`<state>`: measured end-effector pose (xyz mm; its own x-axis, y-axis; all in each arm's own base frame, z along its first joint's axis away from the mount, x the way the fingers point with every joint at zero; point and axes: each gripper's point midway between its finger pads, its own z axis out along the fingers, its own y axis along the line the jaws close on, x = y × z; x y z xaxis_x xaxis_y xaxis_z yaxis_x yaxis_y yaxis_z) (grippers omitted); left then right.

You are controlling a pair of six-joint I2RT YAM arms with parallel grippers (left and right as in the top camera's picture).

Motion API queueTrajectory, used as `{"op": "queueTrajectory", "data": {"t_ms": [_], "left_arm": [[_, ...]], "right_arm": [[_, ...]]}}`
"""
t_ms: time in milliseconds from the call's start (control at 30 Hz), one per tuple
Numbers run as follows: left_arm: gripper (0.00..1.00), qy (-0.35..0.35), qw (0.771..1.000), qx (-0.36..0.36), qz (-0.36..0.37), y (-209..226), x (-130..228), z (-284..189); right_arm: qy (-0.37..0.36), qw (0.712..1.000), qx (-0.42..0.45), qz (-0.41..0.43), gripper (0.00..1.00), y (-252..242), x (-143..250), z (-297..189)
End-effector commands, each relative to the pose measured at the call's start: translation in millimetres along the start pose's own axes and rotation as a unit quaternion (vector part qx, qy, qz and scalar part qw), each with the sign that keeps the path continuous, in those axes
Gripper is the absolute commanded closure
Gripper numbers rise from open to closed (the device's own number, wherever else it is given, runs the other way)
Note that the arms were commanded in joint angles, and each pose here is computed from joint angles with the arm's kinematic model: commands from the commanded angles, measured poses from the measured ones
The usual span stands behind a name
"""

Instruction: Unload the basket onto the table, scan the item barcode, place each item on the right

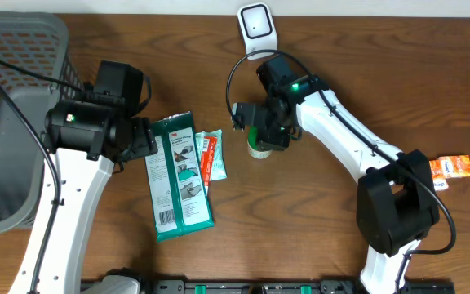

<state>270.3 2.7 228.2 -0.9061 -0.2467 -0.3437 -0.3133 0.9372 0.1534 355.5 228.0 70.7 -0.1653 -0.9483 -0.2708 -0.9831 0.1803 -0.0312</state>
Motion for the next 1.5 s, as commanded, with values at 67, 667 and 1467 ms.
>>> {"op": "queueTrajectory", "data": {"t_ms": [67,667,1467], "left_arm": [[0.12,-0.003,1.0,-0.006,0.001,2.9,-1.1,-0.7],[0.12,-0.003,1.0,-0.006,0.001,2.9,-1.1,-0.7],[0.12,-0.002,1.0,-0.007,0.001,2.9,-1.0,-0.6]], "right_arm": [[0.008,0.998,-0.015,0.066,0.5,8.1,2.7,3.9],[-0.009,0.828,0.044,0.558,0.56,-7.3,2.6,-15.6],[-0.067,0.602,0.03,0.795,0.01,-13.9,-16.2,-32.5]]}}
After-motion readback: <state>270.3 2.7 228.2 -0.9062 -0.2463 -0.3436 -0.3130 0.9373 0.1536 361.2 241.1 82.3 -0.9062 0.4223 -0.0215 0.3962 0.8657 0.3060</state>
